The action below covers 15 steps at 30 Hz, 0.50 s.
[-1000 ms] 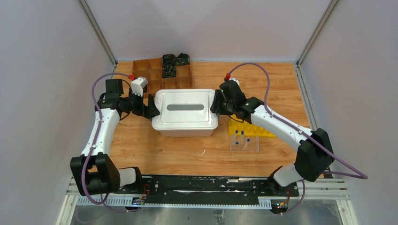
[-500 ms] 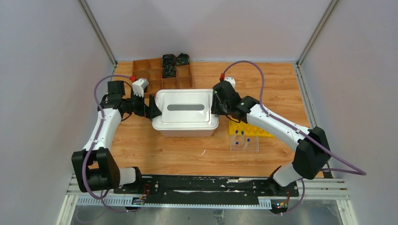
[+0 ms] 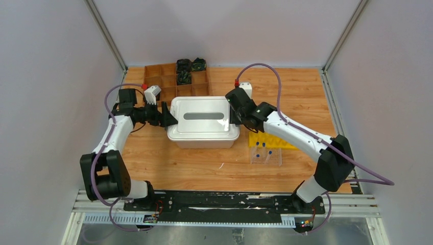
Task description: Organize the chemistry lab equipment
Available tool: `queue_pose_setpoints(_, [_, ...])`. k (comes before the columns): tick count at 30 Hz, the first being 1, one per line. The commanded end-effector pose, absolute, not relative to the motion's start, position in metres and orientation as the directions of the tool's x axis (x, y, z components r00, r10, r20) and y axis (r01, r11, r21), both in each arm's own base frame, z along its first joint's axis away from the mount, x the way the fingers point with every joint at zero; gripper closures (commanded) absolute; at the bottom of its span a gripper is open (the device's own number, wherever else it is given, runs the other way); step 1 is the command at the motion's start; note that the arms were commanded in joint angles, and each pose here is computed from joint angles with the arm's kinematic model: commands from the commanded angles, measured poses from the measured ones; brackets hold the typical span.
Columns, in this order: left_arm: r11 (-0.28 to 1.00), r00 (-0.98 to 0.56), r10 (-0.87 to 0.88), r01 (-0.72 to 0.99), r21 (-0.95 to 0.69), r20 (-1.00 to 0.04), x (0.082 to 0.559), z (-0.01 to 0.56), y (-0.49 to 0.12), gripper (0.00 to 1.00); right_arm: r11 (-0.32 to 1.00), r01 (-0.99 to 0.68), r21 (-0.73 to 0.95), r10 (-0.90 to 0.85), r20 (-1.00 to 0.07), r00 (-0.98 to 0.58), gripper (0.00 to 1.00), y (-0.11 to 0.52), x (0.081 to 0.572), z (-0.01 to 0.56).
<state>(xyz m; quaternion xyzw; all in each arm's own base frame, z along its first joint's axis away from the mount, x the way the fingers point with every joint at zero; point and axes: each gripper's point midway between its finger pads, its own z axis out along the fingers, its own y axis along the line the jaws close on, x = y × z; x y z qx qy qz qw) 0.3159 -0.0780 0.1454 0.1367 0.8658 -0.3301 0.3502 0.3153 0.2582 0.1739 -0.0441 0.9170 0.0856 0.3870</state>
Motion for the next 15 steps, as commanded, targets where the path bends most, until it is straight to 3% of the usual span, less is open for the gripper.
queue_pose_setpoints(1, [0.697,-0.737,-0.036,0.466,-0.545,-0.675,0.318,0.147,-0.089,0.24,0.979,-0.182,0.096,-0.063,-0.704,-0.707,0.73,0.267,0.309,0.170])
queue_pose_setpoints(5, [0.694,-0.726,-0.040,0.474,-0.542,-0.686,0.318,0.156,-0.090,0.39,0.974,-0.203,0.103,-0.074,-0.699,-0.712,0.73,0.273,0.309,0.170])
queue_pose_setpoints(15, [0.762,-0.657,0.106,0.536,-0.363,-0.747,0.309,0.163,-0.098,0.36,0.961,-0.248,0.125,-0.093,-0.697,-0.711,0.75,0.290,0.310,0.172])
